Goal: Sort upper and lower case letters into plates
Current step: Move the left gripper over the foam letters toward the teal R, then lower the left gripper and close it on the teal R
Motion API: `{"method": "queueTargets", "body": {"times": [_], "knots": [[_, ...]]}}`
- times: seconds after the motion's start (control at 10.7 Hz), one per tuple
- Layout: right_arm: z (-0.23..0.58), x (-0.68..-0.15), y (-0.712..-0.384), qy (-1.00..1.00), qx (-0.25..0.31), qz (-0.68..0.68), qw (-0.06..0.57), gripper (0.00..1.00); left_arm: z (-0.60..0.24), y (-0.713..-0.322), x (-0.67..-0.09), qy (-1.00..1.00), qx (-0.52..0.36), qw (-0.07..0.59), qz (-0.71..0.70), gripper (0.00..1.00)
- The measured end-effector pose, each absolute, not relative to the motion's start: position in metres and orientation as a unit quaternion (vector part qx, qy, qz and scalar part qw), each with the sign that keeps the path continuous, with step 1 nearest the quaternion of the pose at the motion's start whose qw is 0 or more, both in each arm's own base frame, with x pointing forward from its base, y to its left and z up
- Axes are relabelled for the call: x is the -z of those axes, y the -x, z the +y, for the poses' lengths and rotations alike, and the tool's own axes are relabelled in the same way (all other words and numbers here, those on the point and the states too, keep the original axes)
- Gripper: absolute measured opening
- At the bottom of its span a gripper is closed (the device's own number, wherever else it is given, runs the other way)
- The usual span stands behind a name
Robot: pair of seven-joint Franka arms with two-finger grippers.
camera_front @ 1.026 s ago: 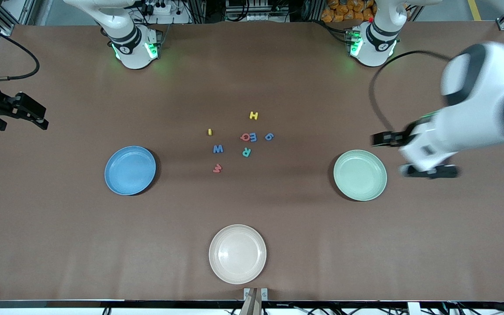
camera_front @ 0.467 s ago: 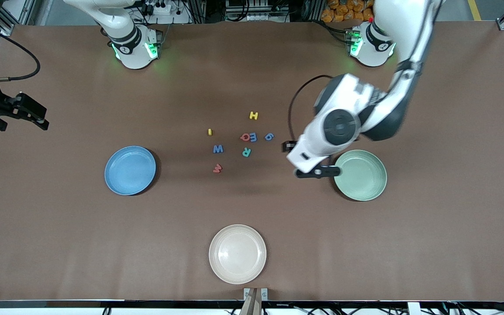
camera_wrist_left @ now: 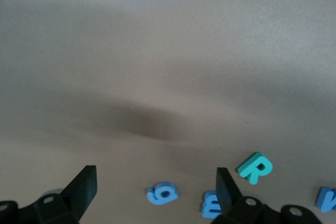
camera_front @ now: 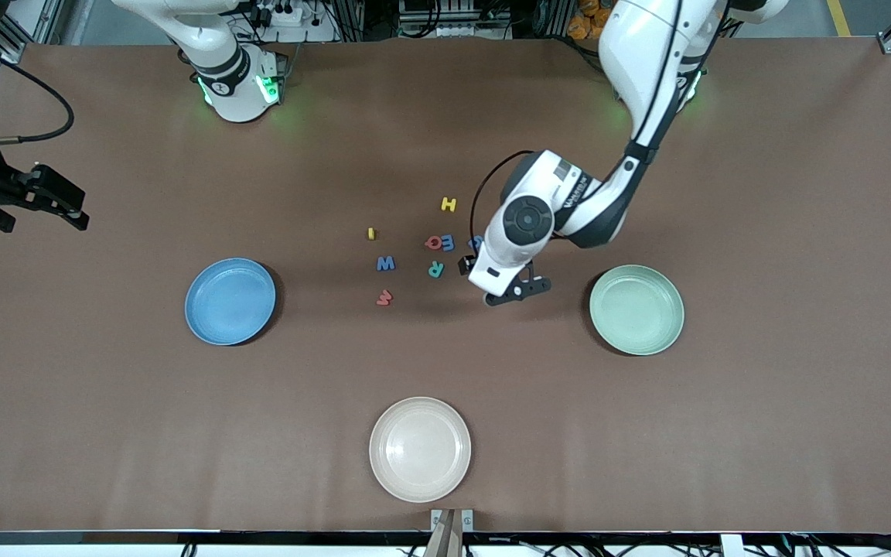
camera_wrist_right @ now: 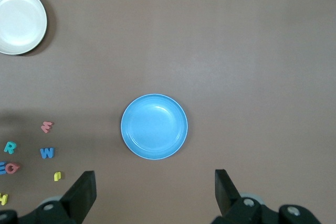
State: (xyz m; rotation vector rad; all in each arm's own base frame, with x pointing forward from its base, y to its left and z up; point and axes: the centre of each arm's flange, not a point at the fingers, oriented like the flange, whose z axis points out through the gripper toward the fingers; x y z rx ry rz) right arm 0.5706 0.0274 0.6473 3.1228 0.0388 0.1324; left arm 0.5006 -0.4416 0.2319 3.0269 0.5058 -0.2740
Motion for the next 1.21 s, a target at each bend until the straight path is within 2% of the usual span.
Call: {"method": "queueTargets", "body": {"times": [0.56, 0.93, 1.21], "knots": [[0.012, -0.640, -0.571, -0.999, -0.035, -0.001, 0.009, 1.00, -0.491, -0.489, -0.227, -0.983, 0.008, 0.084, 0.161, 1.00], [0.008, -0.633, -0.571, -1.000, -0.030, -0.005, 0.007, 1.00, -0.515, -0.496, -0.202, -0.996, -0.060, 0.049, 0.042, 1.00], [0.007, -0.628, -0.571, -1.000, -0.025, -0.006, 0.006, 1.00, -0.520, -0.506, -0.213, -0.996, -0.077, 0.055, 0.008, 1.00]]}}
